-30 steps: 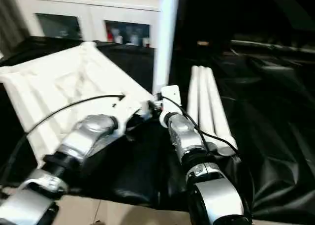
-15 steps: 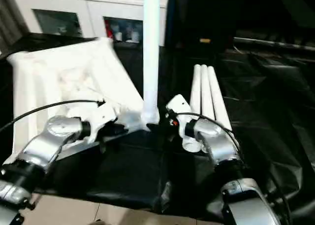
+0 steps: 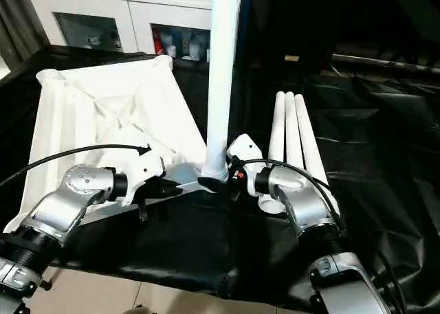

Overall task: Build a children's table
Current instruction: Rotate leg to tighten

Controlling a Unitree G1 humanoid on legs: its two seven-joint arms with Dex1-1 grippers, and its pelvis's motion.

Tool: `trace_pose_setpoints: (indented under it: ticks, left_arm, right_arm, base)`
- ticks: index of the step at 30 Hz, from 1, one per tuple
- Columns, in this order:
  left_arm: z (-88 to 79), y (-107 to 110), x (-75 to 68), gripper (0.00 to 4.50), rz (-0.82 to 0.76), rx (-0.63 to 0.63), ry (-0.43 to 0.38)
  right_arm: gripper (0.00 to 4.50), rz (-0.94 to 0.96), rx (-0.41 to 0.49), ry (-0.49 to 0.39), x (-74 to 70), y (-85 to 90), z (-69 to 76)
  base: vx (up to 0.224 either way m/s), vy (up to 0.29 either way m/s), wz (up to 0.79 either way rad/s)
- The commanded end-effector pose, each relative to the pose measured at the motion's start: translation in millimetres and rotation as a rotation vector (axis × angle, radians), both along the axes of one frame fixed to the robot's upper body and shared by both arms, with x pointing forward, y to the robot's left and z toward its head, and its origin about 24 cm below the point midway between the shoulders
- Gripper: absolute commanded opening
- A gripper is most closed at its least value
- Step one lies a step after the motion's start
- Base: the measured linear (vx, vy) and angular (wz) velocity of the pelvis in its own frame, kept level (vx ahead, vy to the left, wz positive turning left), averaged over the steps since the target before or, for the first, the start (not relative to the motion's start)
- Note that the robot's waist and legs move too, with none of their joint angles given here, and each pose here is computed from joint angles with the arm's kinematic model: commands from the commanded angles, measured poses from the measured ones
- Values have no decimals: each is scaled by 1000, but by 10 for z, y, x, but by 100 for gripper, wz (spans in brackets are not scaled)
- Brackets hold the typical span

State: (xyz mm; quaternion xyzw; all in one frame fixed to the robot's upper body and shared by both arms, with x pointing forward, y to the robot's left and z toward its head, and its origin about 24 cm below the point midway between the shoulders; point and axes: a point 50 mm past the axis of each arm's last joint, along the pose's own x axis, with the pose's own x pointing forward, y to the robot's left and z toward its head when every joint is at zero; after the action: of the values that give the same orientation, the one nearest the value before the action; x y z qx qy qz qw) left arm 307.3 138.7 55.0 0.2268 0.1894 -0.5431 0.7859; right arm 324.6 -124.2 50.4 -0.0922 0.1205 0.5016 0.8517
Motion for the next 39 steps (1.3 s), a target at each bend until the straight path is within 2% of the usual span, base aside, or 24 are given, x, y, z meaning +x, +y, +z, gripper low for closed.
trace_pose_setpoints:
  ticks: [1, 3, 4, 8, 12, 15, 19, 20, 23, 25, 27, 28, 30, 32, 33, 37, 39]
  left_arm:
    - [-49, -45, -60, 0, -47, 22, 23]
    - [-49, -45, -63, 0, -47, 21, 24]
    - [-50, -45, -65, 0, -47, 20, 25]
    - [-53, -43, -68, 0, -49, 22, 30]
    - [-57, -38, -74, 0, -51, 23, 36]
    - [-82, -25, -54, 0, -13, 26, 46]
    - [-103, -50, 126, 0, 182, 15, 22]
    - [-112, -81, 230, 0, 304, 11, 10]
    - [-137, -132, 348, 0, 494, 11, 32]
    - [-129, -209, 379, 0, 526, -9, 33]
    - [-101, -410, 413, 0, 545, -45, 21]
    - [-101, -417, 413, 0, 544, -45, 20]
    - [-95, -562, 396, 0, 497, -27, -7]
    - [-100, -580, 389, 0, 479, -18, -17]
    - [-105, -570, 391, 0, 477, -9, -27]
    - [-120, -514, 384, 0, 464, 7, -35]
    - [-127, -497, 371, 0, 441, 12, -44]
  right_arm:
    - [345, 6, -11, 2, -4, 6, -4]
    - [334, 6, -8, 4, -8, 8, -2]
    - [309, 6, -5, 6, -10, 10, -2]
    - [281, 12, -11, 12, -17, 17, -17]
    - [275, 8, -18, 23, -25, 14, -44]
    - [272, -40, -28, 66, -39, -5, -155]
    - [272, -260, 2, 118, 28, 10, -304]
    - [272, -393, 2, 136, 71, 33, -369]
    - [271, -561, -25, 155, 117, 77, -446]
    - [271, -641, -51, 159, 139, 101, -474]
    - [271, -735, -37, 196, 170, 234, -491]
    - [271, -736, -36, 197, 171, 240, -490]
    - [271, -732, -27, 191, 202, 372, -450]
    - [271, -711, -21, 180, 218, 425, -423]
    - [327, -714, -17, 173, 230, 438, -410]
    - [347, -677, 24, 171, 246, 477, -369]
    - [377, -675, 34, 157, 261, 479, -347]
  base:
    - [0, 0, 0]
    - [0, 0, 0]
    - [0, 0, 0]
    - [0, 0, 0]
    - [0, 0, 0]
    - [0, 0, 0]
    - [0, 0, 0]
    - [0, 0, 0]
    - [0, 0, 0]
    - [0, 0, 0]
    - [0, 0, 0]
    - [0, 0, 0]
    - [0, 0, 0]
    - [0, 0, 0]
    - [0, 0, 0]
    - [0, 0, 0]
    - [0, 0, 0]
